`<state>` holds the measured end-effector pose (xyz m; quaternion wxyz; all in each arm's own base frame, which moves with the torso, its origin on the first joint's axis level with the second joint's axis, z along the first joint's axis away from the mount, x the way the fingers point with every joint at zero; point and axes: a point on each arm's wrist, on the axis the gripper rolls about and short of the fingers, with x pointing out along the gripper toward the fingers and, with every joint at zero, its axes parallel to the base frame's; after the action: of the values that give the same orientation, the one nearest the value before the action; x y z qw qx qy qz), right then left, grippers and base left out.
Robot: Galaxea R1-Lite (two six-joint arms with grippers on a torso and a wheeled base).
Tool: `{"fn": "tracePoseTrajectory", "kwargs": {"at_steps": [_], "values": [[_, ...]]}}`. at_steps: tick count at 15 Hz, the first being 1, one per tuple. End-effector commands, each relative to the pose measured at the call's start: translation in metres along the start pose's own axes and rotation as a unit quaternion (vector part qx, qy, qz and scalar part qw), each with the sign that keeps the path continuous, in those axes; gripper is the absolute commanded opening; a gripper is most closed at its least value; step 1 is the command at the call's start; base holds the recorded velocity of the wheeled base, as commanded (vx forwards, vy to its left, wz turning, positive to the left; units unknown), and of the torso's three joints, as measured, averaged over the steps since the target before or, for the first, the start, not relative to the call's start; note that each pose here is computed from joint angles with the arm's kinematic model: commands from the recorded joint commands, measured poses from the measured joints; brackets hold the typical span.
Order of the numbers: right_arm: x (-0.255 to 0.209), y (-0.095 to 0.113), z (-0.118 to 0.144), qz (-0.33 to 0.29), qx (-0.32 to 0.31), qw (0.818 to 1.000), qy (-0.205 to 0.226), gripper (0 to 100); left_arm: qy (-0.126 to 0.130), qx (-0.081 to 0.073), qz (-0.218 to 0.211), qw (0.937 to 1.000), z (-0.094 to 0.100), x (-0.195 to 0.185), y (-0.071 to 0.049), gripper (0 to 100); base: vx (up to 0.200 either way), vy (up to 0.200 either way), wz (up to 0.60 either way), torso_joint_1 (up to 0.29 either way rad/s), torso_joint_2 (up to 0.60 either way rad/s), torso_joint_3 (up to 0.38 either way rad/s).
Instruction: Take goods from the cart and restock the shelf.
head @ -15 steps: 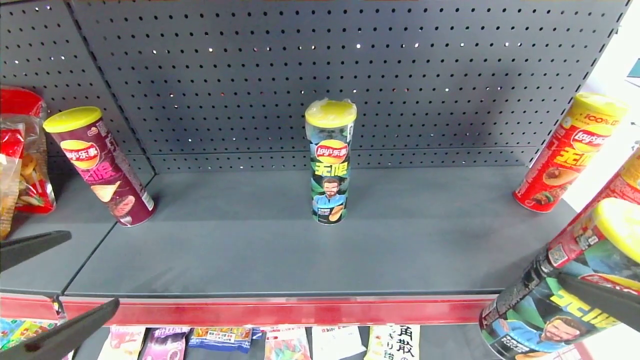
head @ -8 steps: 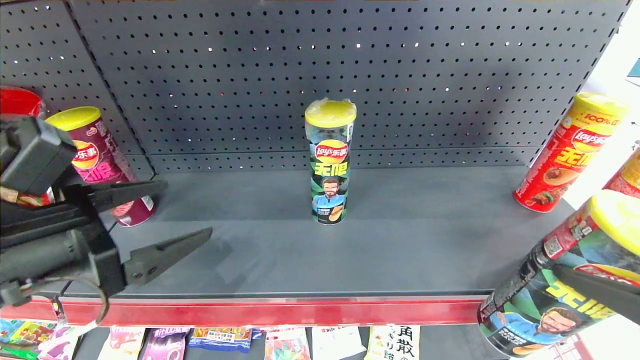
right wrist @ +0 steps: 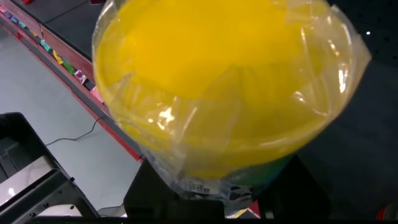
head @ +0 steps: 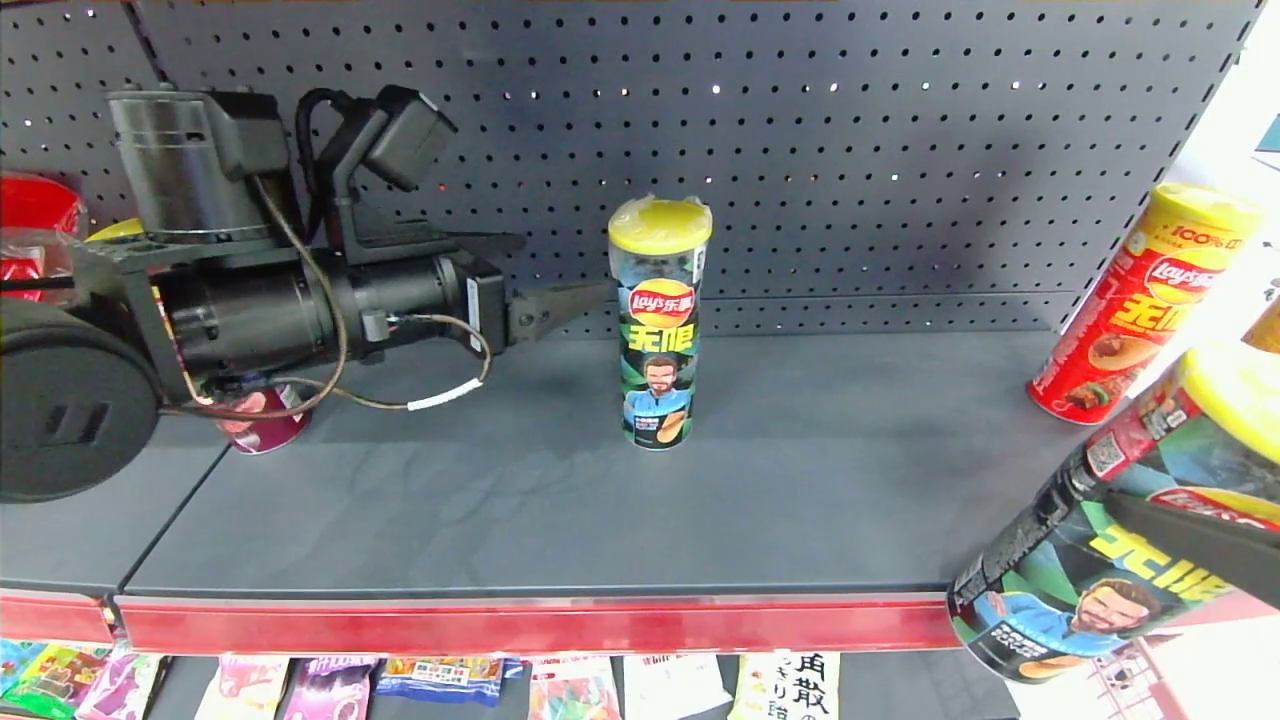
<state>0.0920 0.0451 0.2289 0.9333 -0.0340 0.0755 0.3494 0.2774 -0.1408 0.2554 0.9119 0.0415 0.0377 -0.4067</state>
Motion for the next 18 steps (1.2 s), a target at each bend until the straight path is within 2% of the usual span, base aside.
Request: {"fn": "tracePoseTrajectory", "kwargs": {"at_steps": [1,3,5,12,14,16,18], "values": [[0.001,0.0,0.0,0.001,0.001,1.0,0.002,0,0.012,-0.007,-0.033,0.9994,-0.01,0.016,0.005,100,0.0,0.0,0.0,0.0,0.0,0.0],[0.001,0.0,0.0,0.001,0.0,1.0,0.001,0,0.012,-0.008,-0.052,0.9985,-0.012,0.018,0.005,100,0.0,0.0,0.0,0.0,0.0,0.0],[0.001,0.0,0.003,0.001,-0.001,1.0,-0.004,0,0.009,0.003,-0.072,0.9974,-0.012,0.023,0.006,100,0.0,0.0,0.0,0.0,0.0,0.0],[0.001,0.0,0.004,0.005,-0.001,1.0,-0.004,0,0.002,0.013,-0.12,0.9927,-0.015,0.057,0.008,100,0.0,0.0,0.0,0.0,0.0,0.0],[0.002,-0.001,0.004,0.003,0.0,1.0,-0.003,0,-0.005,0.017,-0.126,0.9919,-0.012,0.067,0.008,100,0.0,0.0,0.0,0.0,0.0,0.0],[0.003,-0.001,0.004,0.003,0.0,1.0,-0.002,0,-0.011,0.02,-0.142,0.9897,-0.009,0.075,0.002,100,0.0,0.0,0.0,0.0,0.0,0.0],[0.005,-0.002,0.005,0.002,0.001,1.0,0.0,0,-0.005,0.017,-0.152,0.9882,-0.014,0.08,0.001,100,0.0,0.0,0.0,0.0,0.0,0.0]]}}
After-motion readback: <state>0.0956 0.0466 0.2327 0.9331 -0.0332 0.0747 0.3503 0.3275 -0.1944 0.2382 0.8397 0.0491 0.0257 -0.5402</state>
